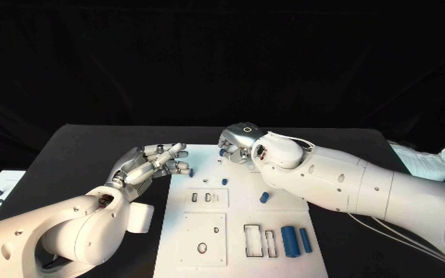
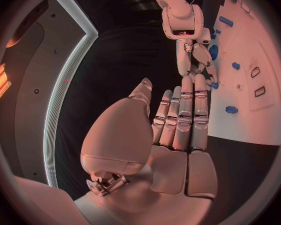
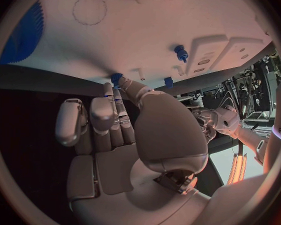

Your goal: Assemble the parts on the task board

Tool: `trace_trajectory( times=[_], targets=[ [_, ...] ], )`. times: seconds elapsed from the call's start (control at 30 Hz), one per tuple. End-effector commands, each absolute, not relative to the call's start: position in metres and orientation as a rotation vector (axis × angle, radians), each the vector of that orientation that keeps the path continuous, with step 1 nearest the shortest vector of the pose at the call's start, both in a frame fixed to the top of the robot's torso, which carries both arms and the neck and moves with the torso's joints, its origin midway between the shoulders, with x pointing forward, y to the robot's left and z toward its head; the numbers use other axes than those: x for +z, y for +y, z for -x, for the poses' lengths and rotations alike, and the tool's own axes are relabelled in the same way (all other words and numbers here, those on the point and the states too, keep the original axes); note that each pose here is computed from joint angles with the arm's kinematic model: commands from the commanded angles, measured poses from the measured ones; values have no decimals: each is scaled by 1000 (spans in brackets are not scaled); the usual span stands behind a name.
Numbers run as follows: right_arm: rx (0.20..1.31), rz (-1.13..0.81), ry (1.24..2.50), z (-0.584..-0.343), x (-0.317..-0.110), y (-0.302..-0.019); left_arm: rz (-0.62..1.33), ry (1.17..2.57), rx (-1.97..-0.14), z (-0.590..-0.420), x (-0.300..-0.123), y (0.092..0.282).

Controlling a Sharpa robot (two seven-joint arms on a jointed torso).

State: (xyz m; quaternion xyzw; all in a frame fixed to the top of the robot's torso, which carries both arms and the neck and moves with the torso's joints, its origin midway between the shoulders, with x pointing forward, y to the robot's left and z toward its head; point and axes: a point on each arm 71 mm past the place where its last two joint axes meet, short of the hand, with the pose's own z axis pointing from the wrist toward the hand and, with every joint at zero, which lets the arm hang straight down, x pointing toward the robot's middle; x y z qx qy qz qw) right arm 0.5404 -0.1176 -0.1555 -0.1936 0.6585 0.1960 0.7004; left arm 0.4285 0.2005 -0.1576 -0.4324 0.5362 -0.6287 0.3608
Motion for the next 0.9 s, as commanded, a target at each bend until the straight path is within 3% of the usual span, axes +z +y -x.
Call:
trace_trajectory(
  times=[0.03,0.33,0.63,0.9],
  targets=[
    [408,432,1472,-541,-156,-119,1107,1389,-1650,-428,-156,198],
    [445,399,1445,-532,-149,-132,1112,1390,-1646,-428,-156,200],
    [466,173,1532,-516,-133,-192,1115,1391,-1642,-428,-156,203],
    [375,65,1636,-513,-135,-235,1117,1395,-1644,-428,-157,203]
  ],
)
